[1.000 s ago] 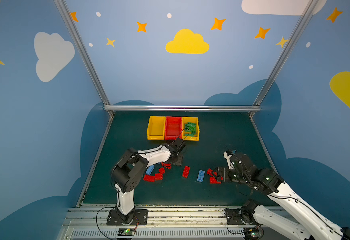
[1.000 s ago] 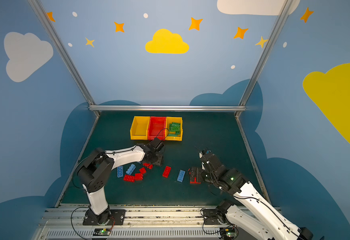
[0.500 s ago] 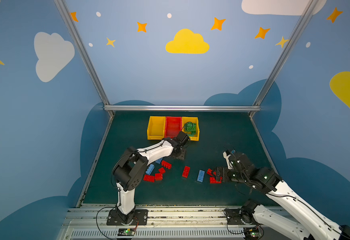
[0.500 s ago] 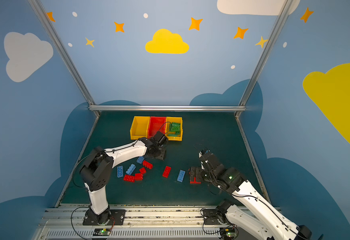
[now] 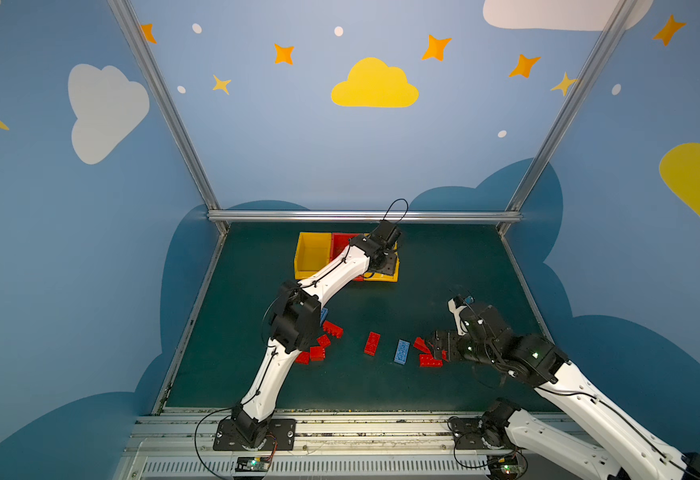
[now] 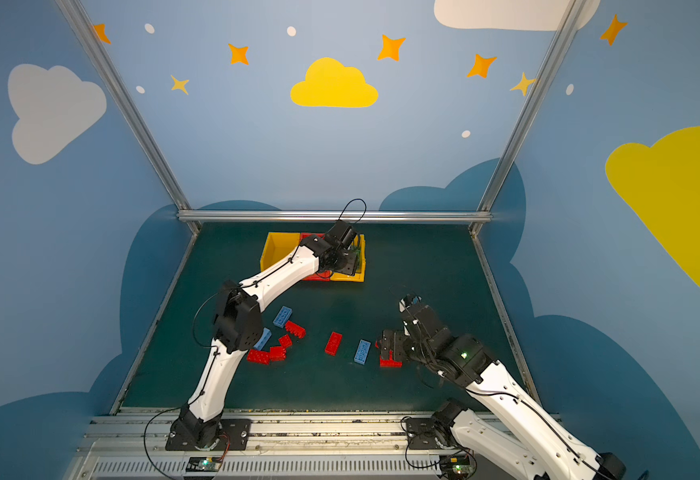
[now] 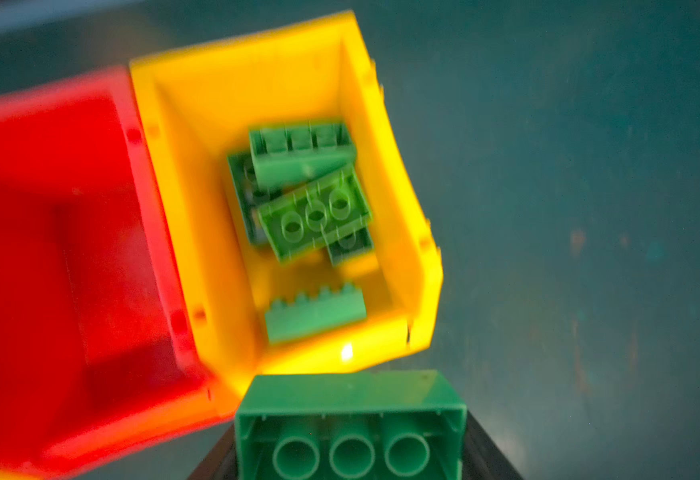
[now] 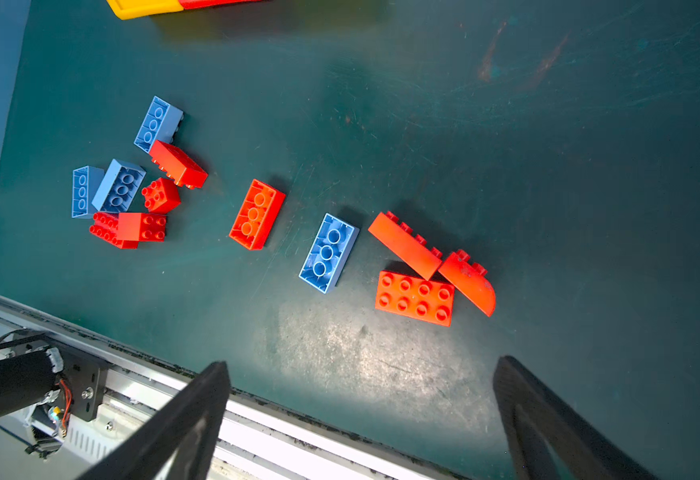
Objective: Sort the legos into containers by color
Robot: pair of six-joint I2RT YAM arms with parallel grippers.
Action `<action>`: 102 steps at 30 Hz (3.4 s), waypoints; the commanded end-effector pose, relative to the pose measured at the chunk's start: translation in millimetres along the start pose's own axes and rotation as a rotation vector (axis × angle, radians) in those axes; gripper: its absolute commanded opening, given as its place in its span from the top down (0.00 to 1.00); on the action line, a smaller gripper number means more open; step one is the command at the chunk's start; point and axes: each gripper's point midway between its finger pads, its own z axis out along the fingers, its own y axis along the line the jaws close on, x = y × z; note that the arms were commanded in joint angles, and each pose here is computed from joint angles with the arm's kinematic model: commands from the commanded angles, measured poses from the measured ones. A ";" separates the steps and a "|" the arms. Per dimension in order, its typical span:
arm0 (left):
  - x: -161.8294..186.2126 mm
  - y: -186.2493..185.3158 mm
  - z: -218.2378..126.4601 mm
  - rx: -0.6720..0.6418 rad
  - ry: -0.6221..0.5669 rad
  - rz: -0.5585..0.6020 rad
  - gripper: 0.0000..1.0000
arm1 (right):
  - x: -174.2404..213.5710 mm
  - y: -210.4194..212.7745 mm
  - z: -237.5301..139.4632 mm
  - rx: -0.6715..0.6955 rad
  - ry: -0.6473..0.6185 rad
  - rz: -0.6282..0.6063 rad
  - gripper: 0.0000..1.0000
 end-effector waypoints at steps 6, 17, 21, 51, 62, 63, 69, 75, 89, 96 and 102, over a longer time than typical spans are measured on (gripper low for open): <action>-27.2 24.1 27.9 -0.034 -0.023 -0.020 0.40 | -24.2 -3.4 -5.0 0.048 -0.035 -0.016 0.03; -50.2 15.1 28.4 0.054 -0.104 -0.036 0.10 | -36.4 -5.7 5.4 0.049 -0.015 0.021 0.03; -61.4 6.4 6.0 0.111 -0.127 -0.043 0.09 | -39.4 -3.1 4.9 0.038 -0.019 0.027 0.03; 197.3 140.8 -82.6 -0.207 0.073 -0.193 0.11 | -10.8 44.7 14.6 -0.140 0.064 -0.029 0.03; 212.1 159.4 -56.3 -0.182 0.124 -0.249 0.17 | -6.3 45.0 10.6 -0.102 0.056 -0.038 0.03; 211.7 160.9 -54.2 -0.179 0.125 -0.256 0.18 | -5.9 45.9 11.4 -0.101 0.061 -0.042 0.03; 214.9 158.6 -43.4 -0.162 0.151 -0.256 0.29 | -8.8 50.4 15.4 -0.090 0.068 -0.055 0.03; 223.0 160.2 -34.6 -0.176 0.190 -0.252 0.48 | -8.4 52.2 20.1 -0.083 0.076 -0.062 0.03; 188.5 159.6 -50.8 -0.196 0.160 -0.243 0.72 | -12.0 49.8 22.1 -0.063 0.061 -0.080 0.03; 129.3 143.6 -66.8 -0.148 0.067 -0.238 0.72 | -17.5 49.8 19.8 -0.059 0.041 -0.099 0.03; 65.5 122.9 -63.0 -0.107 0.008 -0.203 0.71 | -22.8 49.2 17.6 -0.047 0.032 -0.120 0.03</action>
